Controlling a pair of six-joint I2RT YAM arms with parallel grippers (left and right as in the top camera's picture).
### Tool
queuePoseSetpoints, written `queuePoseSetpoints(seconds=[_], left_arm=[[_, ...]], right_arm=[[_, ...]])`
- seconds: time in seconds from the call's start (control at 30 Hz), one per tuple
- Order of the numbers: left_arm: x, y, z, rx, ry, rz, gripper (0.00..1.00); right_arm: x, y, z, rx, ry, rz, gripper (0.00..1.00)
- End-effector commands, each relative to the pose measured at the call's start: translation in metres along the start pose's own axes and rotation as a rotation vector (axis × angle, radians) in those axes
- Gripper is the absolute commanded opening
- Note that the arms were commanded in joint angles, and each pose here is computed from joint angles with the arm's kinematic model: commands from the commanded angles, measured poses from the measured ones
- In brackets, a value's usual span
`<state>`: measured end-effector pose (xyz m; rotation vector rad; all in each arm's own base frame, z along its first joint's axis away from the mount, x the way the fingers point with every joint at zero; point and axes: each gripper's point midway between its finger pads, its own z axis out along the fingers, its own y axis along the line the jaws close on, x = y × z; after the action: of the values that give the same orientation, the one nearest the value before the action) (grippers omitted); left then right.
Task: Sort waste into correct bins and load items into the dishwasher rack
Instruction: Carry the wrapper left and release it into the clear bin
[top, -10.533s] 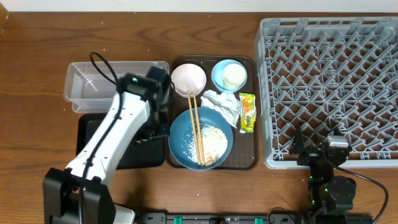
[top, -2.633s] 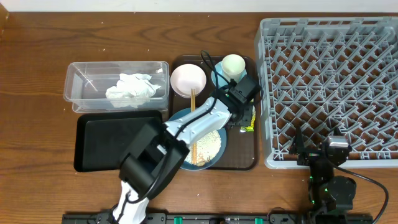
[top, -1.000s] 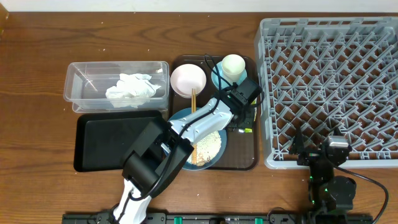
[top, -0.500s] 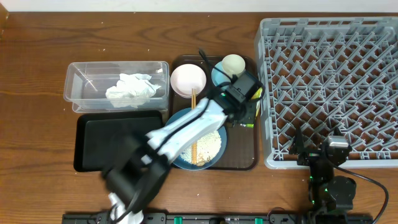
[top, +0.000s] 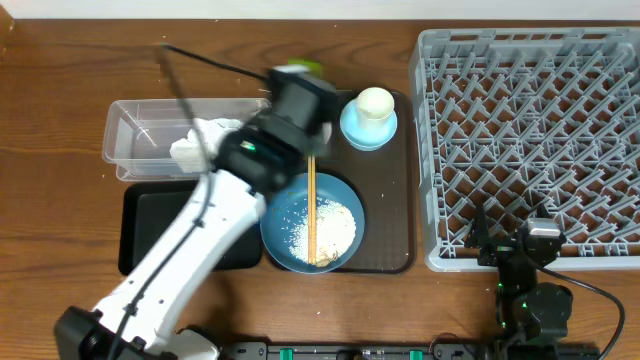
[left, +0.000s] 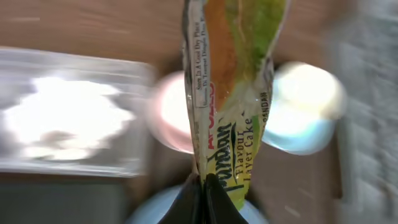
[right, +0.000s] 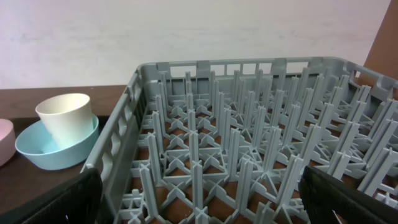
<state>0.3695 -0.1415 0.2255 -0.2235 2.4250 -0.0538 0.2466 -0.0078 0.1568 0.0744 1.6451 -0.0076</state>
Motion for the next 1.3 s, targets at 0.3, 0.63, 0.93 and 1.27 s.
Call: queuePoseSetpoints(seconds=[0.3,0.63,0.93,1.27], left_arm=[[-0.01,0.162,0.072,-0.339,0.141,-0.299,0.06],[0.015,0.193,0.125,-0.319,0.285,-0.415,0.1],[-0.019,0.178,0.085,-0.198,0.185,-0.45,0.59],[0.026,0.139,-0.013,0.011,0.374,-0.411,0.6]], right_arm=[[0.001,-0.001,0.0,0.003,0.005,0.01,0.99],[0.001,-0.001,0.0,0.003,0.005,0.01,0.99],[0.001,-0.001,0.0,0.003,0.005,0.01,0.99],[0.001,-0.001,0.0,0.003,0.005,0.01,0.99]])
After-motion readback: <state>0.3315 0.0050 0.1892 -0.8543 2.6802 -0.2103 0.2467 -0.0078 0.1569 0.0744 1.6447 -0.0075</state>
